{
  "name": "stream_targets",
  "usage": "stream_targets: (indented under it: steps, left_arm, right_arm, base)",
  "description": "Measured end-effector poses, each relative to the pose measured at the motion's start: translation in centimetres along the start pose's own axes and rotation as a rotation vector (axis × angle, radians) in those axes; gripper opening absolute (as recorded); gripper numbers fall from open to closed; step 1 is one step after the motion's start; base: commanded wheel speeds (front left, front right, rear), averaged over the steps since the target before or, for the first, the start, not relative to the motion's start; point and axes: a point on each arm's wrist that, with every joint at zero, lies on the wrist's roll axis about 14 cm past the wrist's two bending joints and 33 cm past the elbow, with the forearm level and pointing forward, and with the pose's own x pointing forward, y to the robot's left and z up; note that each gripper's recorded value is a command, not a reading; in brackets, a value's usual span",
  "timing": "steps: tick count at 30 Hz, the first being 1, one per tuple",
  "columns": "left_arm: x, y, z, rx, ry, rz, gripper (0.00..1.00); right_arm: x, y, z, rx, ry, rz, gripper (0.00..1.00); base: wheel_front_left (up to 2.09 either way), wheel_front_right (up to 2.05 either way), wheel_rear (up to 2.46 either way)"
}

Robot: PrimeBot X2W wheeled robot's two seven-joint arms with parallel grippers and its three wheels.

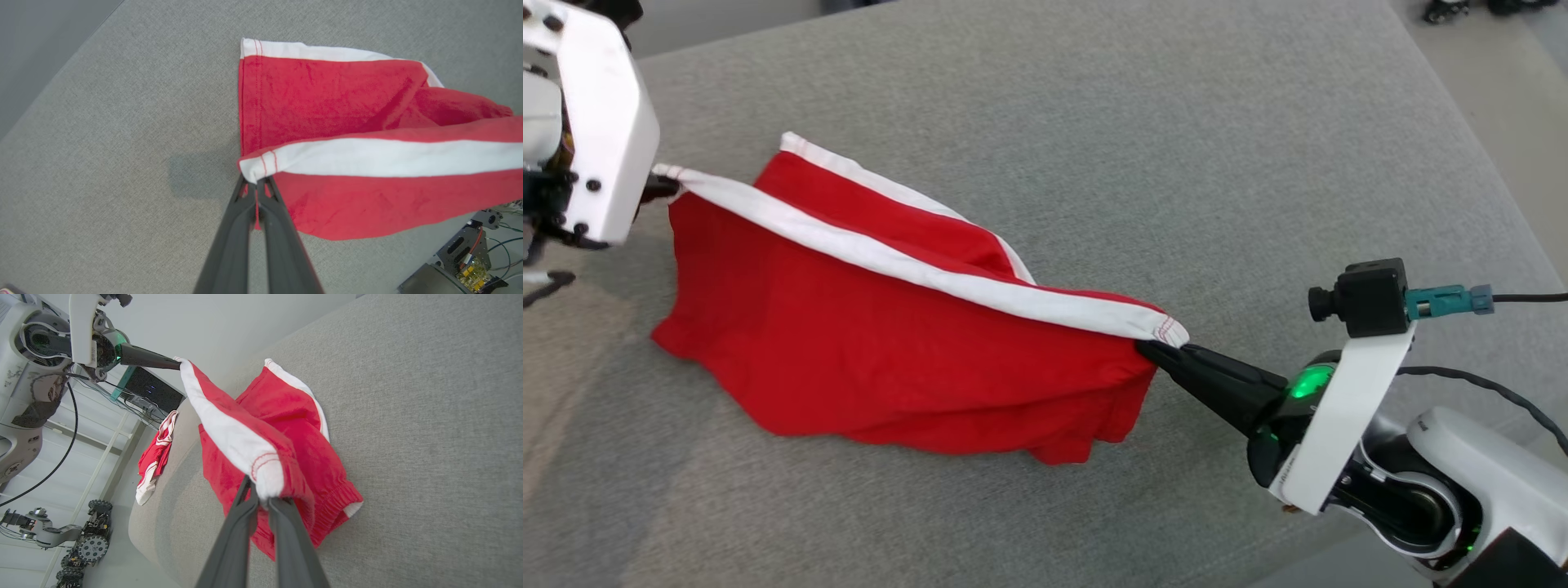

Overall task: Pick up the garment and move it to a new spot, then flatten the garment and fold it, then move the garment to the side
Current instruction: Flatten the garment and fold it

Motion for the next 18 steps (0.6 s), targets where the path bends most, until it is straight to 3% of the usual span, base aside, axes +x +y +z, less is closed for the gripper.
stream_targets:
  steps: [12,18]
  left_arm:
    - [5.5,0.8,5.0,0.035,0.018,-0.003,0.00]
    - [8.4,1.4,5.0,0.050,0.075,-0.003,0.00]
  right_arm:
    - [1.3,-1.9,-0.7,0.092,-0.072,-0.076,0.00]
    - [2.0,-2.9,-1.6,0.111,-0.067,-0.114,0.00]
  base:
    - [0.00,0.00,0.00]
    - [0.00,0.00,0.00]
